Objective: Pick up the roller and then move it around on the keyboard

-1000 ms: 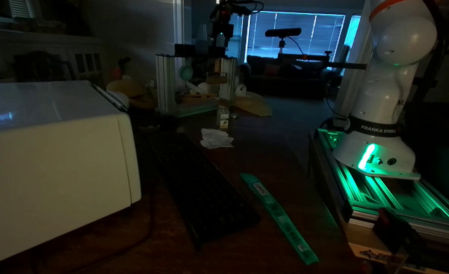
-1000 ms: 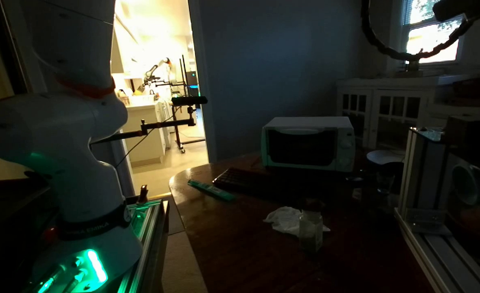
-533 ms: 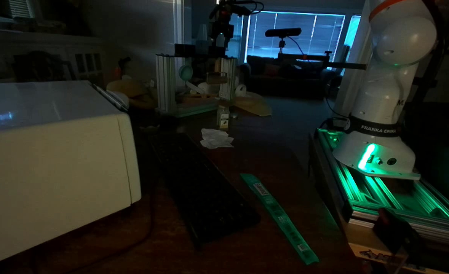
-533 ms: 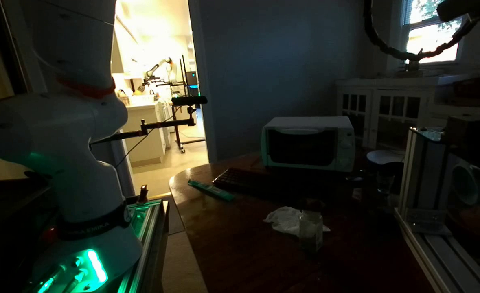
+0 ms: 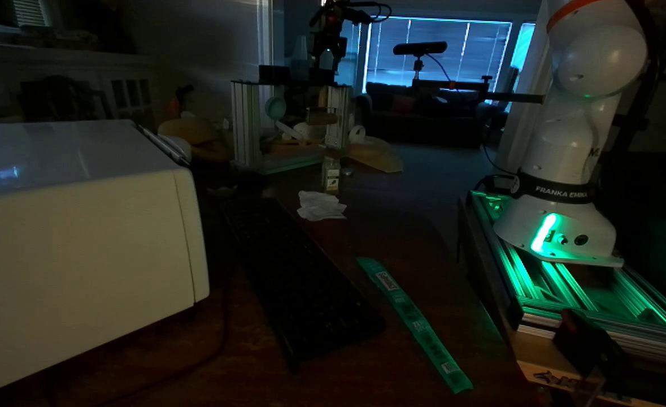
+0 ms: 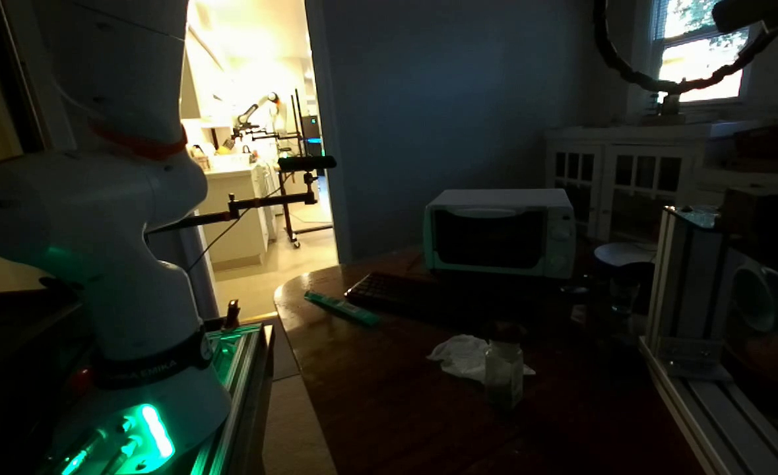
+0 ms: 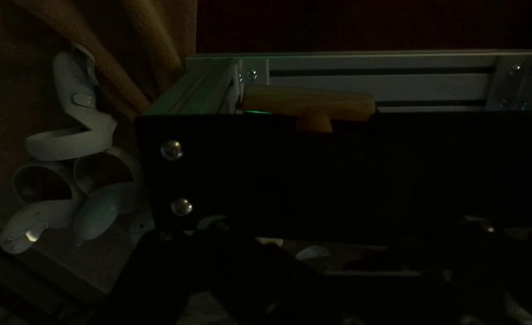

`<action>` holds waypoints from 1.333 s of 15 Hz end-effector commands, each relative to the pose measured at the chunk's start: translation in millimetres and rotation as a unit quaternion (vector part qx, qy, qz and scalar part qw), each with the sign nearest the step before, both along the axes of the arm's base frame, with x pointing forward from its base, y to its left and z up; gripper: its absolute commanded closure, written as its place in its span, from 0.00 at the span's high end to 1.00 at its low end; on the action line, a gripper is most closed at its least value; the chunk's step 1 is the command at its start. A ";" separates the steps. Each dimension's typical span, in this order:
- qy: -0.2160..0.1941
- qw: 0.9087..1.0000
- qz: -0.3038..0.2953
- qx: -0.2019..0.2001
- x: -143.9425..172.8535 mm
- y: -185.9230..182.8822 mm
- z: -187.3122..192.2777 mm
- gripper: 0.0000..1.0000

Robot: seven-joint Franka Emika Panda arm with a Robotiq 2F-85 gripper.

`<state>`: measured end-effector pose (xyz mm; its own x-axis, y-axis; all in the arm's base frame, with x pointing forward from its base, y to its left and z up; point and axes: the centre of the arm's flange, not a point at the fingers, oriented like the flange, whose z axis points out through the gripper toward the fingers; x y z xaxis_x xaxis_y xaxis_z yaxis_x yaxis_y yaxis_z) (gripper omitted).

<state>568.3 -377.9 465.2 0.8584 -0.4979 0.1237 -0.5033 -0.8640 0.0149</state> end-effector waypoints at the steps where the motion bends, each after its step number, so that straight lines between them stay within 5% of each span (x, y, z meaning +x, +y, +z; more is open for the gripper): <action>1: -0.002 1.000 -0.009 0.017 6.5 -6.1 -8.8 0.87; 20: 0.014 1.000 -0.001 0.022 13.1 -5.3 -35.4 0.82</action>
